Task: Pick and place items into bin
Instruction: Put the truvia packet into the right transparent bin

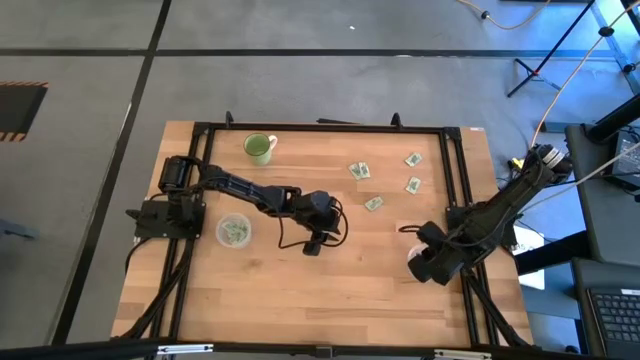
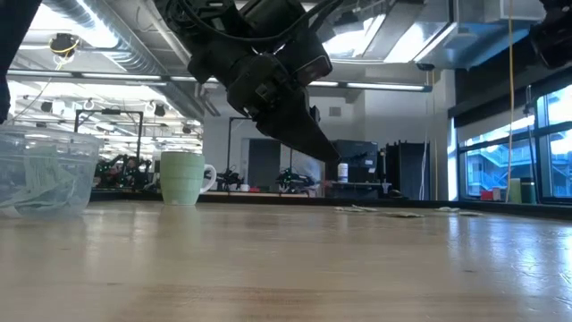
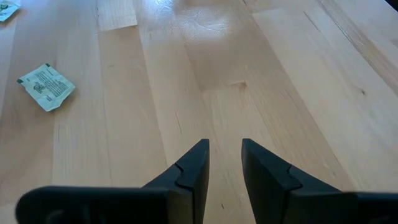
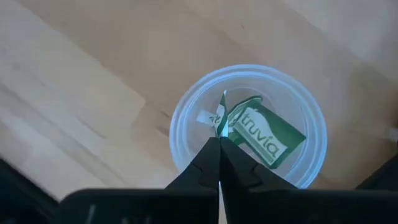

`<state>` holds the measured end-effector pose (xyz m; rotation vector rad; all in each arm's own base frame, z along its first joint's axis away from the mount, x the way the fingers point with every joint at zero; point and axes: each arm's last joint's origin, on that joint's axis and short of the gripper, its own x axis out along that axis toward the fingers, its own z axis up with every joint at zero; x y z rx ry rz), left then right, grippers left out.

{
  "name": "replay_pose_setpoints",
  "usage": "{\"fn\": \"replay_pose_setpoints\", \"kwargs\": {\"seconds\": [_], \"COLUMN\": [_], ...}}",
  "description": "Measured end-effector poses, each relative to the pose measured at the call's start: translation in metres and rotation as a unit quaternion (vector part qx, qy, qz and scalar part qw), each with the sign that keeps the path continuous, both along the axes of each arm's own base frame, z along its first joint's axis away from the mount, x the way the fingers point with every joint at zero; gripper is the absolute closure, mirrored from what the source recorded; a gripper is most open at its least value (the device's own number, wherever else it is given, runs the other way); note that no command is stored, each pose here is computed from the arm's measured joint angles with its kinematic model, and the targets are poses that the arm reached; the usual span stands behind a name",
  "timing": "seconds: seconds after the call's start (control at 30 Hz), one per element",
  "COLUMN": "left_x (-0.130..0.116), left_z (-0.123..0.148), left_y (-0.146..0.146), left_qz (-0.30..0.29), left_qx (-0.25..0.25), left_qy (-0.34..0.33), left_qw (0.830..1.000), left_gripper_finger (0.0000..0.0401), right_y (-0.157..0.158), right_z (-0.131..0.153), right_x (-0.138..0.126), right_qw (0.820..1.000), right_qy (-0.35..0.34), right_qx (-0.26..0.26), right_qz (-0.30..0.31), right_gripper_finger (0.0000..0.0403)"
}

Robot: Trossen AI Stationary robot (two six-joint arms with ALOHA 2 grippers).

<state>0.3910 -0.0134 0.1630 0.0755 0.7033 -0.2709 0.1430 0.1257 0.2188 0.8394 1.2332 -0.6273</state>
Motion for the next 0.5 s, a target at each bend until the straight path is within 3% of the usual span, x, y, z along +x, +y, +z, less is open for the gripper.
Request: {"fn": "replay_pose_setpoints", "kwargs": {"seconds": [0.5], "left_x": [0.0], "left_z": [0.0], "left_y": [0.0], "left_qz": [0.003], "left_qx": [-0.003], "left_qy": [0.001], "left_qw": [1.0], "left_gripper_finger": [0.0311], "right_y": [0.013], "right_z": [-0.023], "right_x": [0.014], "right_qw": [0.999], "right_qy": [0.025], "right_qx": [-0.024], "right_qz": [-0.001], "right_gripper_finger": [0.0401]}}
